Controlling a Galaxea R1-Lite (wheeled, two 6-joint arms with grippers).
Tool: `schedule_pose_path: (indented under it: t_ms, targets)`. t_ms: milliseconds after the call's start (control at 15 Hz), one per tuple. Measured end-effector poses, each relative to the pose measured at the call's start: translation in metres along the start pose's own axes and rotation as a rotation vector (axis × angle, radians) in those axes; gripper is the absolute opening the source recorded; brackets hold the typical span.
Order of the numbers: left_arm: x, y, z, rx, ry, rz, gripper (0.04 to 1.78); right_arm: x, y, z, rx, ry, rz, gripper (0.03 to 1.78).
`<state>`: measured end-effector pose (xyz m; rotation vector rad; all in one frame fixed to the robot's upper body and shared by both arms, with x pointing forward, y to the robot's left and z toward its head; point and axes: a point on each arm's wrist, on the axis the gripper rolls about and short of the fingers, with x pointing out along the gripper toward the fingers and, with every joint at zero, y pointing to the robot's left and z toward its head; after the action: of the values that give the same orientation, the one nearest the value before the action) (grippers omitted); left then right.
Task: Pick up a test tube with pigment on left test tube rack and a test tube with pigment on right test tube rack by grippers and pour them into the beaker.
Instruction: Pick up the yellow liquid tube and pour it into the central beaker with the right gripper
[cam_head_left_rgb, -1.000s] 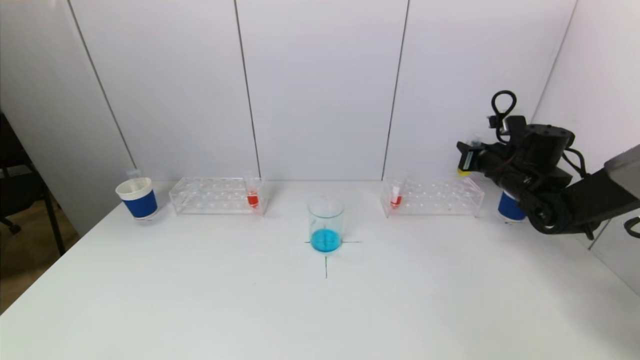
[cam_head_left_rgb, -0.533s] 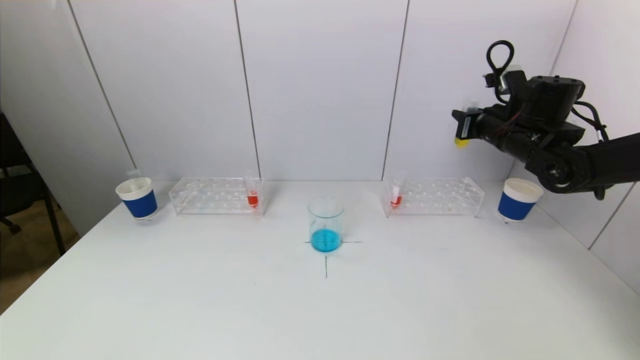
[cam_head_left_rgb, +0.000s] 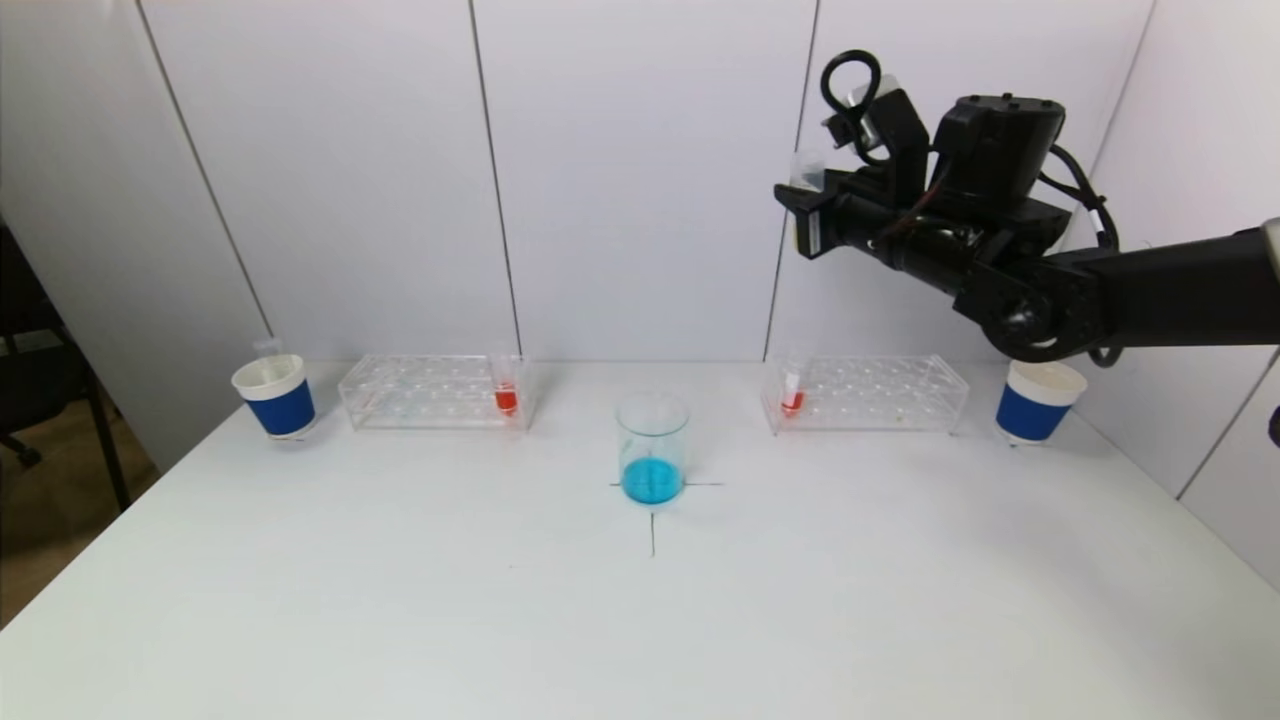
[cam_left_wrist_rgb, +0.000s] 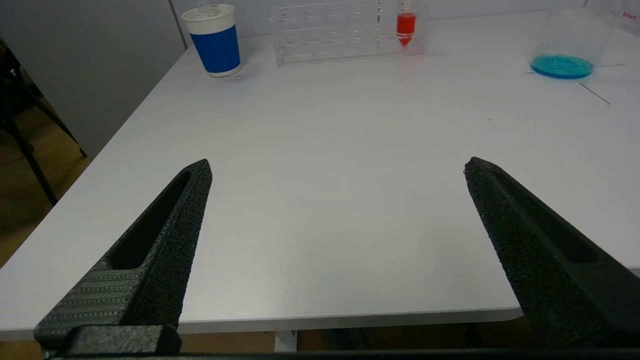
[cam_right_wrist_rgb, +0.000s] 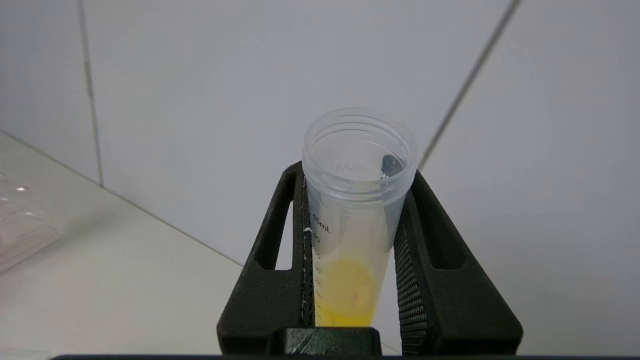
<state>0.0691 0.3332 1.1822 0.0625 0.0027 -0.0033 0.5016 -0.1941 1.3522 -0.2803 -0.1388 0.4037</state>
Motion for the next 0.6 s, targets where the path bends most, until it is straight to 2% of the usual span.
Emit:
schedule_pose_path:
  t_ms: [267, 467, 600]
  targets:
    - [0.0, 0.0, 0.0, 0.0, 0.0, -0.001, 1.76, 0.02, 0.027, -0.002, -0.176, -0.054, 0.115, 0.51]
    - [0.0, 0.0, 0.0, 0.0, 0.0, 0.0, 1.76, 0.038, 0.051, -0.017, -0.265, -0.076, 0.216, 0.51]
    - [0.0, 0.0, 0.0, 0.0, 0.0, 0.0, 1.76, 0.044, 0.063, -0.031, -0.342, -0.063, 0.3, 0.51]
